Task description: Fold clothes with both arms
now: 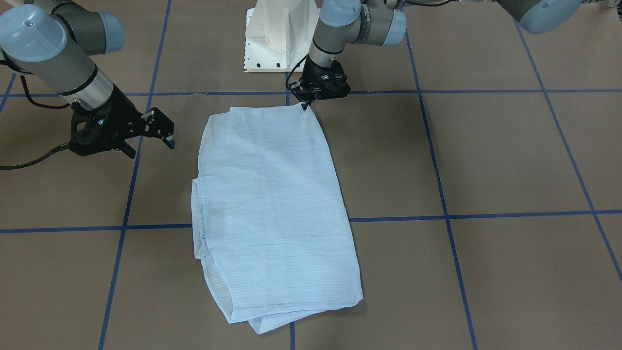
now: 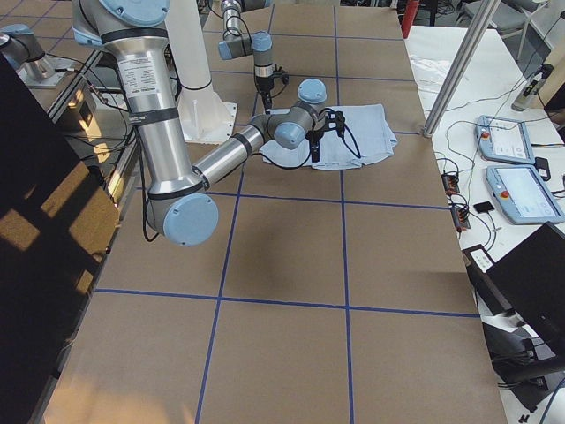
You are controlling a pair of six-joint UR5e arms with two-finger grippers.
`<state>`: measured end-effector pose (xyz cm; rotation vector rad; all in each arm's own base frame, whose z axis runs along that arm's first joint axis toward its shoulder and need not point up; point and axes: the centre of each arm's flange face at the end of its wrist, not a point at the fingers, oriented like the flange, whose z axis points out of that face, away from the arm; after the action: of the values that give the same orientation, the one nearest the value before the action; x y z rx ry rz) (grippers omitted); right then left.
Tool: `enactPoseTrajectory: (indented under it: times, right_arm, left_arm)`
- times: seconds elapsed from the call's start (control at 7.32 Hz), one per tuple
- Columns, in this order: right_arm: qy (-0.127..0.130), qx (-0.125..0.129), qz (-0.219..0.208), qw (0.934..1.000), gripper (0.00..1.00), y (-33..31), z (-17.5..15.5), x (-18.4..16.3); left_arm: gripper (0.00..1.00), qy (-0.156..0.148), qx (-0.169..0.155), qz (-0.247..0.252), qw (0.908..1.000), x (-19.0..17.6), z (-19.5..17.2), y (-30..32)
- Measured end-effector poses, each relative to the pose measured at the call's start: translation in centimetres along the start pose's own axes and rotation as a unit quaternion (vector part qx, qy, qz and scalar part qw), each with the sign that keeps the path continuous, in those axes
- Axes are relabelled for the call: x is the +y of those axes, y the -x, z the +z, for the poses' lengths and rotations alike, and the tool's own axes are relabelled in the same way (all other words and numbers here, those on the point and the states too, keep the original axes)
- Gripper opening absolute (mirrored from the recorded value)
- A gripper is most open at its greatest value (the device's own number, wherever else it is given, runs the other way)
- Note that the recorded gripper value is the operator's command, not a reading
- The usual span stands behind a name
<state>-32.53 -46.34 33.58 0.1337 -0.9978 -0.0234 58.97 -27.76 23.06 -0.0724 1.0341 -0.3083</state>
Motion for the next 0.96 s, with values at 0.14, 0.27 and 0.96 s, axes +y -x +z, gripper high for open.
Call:
enactPoseTrajectory:
  times: [0.14,0.27,0.96]
  right_arm:
    - [0.004,-0.004,0.025,0.9997,1.00,0.9,0.3,0.7]
    - [0.009,-0.008,0.064,0.9979,1.00,2.6,1.0,2.0]
    - [-0.003,0.047,0.262,0.9638,1.00,14.9,9.7,14.4]
  left_arm:
    - [0.00,-0.002,0.003,0.000,1.0000,-0.3,-0.3,-0.1]
    - [0.00,-0.003,0.003,-0.001,1.0000,-0.5,-0.4,-0.1]
    - [0.00,-0.009,0.004,-0.003,0.9999,-1.4,-0.7,-0.1]
